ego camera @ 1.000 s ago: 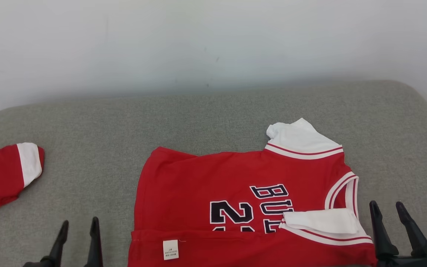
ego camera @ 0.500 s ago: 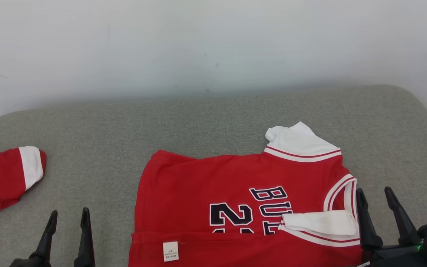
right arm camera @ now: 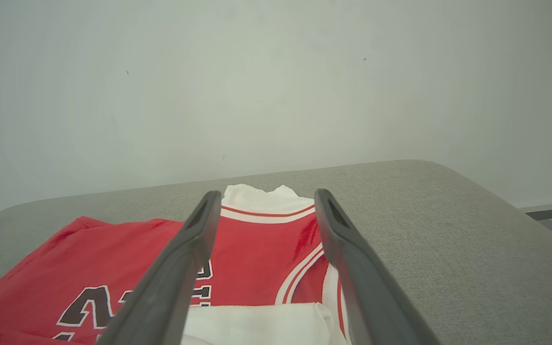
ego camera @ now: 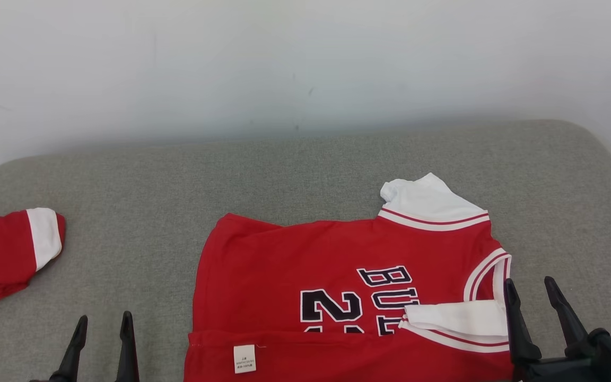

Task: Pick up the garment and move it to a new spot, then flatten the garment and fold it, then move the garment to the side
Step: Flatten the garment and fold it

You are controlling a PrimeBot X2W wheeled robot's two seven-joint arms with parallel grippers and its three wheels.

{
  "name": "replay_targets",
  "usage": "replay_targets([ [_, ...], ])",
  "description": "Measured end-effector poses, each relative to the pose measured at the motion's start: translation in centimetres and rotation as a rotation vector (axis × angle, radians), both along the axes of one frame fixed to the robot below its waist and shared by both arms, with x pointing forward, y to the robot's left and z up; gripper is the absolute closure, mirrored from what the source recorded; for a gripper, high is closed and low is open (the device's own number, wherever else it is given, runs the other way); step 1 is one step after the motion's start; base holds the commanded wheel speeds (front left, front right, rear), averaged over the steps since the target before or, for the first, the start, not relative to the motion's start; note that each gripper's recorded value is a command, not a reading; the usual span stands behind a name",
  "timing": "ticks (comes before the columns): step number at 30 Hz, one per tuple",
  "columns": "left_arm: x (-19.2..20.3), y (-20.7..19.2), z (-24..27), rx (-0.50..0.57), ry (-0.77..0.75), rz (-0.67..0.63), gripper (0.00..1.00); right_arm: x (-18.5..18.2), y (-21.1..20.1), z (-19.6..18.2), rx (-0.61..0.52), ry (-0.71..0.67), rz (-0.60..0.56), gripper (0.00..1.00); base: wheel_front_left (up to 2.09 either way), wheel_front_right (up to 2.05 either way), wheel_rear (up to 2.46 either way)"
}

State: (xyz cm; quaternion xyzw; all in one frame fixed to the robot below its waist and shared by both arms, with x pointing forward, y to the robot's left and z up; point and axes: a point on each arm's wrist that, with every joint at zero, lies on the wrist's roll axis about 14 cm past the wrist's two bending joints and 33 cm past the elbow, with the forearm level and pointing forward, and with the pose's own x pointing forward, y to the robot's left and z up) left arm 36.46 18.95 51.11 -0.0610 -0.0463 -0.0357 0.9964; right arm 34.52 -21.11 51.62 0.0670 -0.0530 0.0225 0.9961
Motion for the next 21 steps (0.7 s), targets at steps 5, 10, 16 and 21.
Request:
replay_targets([
  [5, 1.2, -0.1, 0.1, 0.012, 0.002, -0.02, 0.0, 1.1, 0.0, -0.2, -0.018, 0.022, 0.014, 0.0, 0.0, 0.0, 0.0],
  [10, 4.2, -0.3, 1.5, 0.043, -0.012, -0.066, 0.0, 3.8, -0.5, 0.5, -0.034, 0.045, 0.024, 0.0, 0.0, 0.0, 0.0],
  [16, 9.3, -1.5, 3.9, 0.093, -0.026, -0.144, 0.0, 8.5, -1.4, 2.0, -0.07, 0.057, 0.032, 0.0, 0.0, 0.0, 0.0],
  [21, 13.4, -3.3, 4.9, 0.103, -0.01, -0.23, 0.0, 12.9, -1.7, 2.4, -0.103, 0.097, 0.043, 0.0, 0.0, 0.0, 0.0],
])
